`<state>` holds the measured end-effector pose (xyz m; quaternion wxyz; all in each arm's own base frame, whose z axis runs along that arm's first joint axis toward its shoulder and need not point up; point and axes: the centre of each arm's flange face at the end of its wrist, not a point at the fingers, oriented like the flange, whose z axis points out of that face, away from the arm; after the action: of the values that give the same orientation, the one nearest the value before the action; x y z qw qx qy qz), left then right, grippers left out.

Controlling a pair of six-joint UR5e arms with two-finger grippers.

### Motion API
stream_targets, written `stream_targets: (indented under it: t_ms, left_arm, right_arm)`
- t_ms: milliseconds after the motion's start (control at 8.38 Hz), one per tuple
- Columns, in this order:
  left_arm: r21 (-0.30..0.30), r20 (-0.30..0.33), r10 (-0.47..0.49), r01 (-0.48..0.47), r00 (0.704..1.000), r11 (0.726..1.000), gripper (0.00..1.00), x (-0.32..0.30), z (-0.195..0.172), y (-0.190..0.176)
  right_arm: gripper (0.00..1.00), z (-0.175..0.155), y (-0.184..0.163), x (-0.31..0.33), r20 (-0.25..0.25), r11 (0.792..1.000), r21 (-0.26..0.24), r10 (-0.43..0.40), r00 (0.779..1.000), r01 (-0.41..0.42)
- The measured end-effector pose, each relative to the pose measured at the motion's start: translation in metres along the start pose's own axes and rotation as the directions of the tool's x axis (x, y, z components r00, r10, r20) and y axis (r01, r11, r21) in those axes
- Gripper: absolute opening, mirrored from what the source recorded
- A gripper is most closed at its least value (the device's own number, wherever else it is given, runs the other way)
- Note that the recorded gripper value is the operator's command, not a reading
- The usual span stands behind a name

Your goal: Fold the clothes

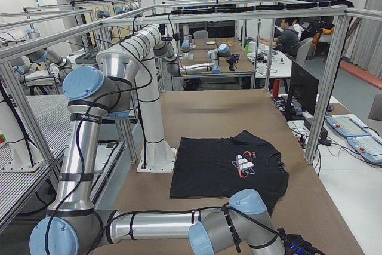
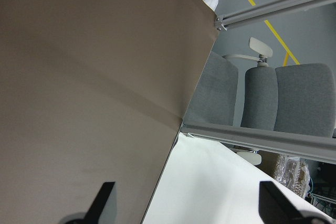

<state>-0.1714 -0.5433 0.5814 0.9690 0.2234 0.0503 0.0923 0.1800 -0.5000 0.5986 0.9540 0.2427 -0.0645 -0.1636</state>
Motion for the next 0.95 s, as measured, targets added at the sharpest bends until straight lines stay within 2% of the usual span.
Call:
stream_targets:
  t_ms: [477,954]
  left_arm:
    - [-0.008,-0.001,0.000,0.000,1.000,1.000,0.94,0.002,0.008,0.013]
    - [0.025,0.003,0.008,-0.009,1.000,1.000,0.94,0.005,0.008,0.025]
  right_arm:
    - [0.95,0.004,0.004,-0.004,0.007,1.000,-0.010,-0.002,1.000,0.002]
    - [0.95,0.006,0.002,-0.007,0.013,1.000,-0.013,-0.006,1.000,0.006]
